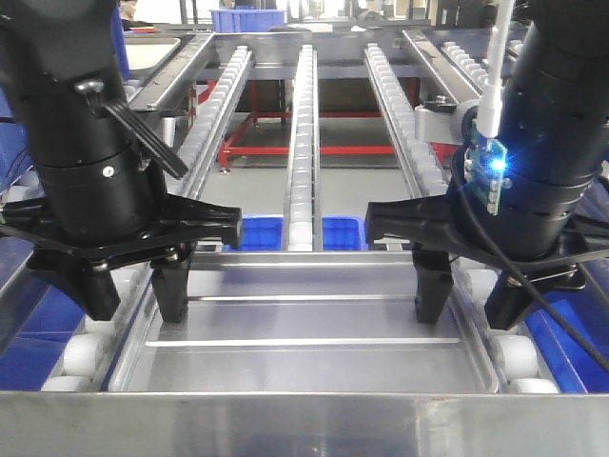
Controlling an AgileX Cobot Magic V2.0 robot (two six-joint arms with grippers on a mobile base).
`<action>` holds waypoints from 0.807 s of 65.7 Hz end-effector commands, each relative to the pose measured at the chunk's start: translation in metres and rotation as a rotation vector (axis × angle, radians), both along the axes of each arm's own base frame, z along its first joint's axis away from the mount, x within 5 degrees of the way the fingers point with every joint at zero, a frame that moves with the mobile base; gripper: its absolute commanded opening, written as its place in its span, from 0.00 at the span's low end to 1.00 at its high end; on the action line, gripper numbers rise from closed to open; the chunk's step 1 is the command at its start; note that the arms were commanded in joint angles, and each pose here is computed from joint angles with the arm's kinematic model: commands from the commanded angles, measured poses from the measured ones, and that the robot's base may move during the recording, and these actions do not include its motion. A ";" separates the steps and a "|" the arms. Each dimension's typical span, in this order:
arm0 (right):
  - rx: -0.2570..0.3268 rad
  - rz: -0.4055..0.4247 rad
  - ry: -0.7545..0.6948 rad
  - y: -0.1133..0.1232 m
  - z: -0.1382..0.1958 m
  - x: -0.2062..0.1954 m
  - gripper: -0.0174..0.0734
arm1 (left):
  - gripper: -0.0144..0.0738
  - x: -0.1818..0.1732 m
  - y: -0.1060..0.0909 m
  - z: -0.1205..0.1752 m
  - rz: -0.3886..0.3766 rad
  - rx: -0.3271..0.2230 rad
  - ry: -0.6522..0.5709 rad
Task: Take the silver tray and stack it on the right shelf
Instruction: 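Close both grippers on the opposite rims of the silver tray, then lift the silver tray with both grippers off the roller shelf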
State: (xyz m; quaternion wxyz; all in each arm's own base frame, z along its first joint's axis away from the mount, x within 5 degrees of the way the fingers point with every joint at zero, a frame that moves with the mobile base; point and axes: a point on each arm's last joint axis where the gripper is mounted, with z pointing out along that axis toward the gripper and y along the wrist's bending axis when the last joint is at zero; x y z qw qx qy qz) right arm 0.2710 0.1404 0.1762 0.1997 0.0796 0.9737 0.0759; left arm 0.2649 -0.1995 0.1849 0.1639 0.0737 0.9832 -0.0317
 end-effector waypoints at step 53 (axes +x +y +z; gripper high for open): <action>0.026 0.016 -0.065 0.003 0.012 0.007 0.54 | 0.37 0.002 -0.001 0.020 0.010 -0.040 -0.050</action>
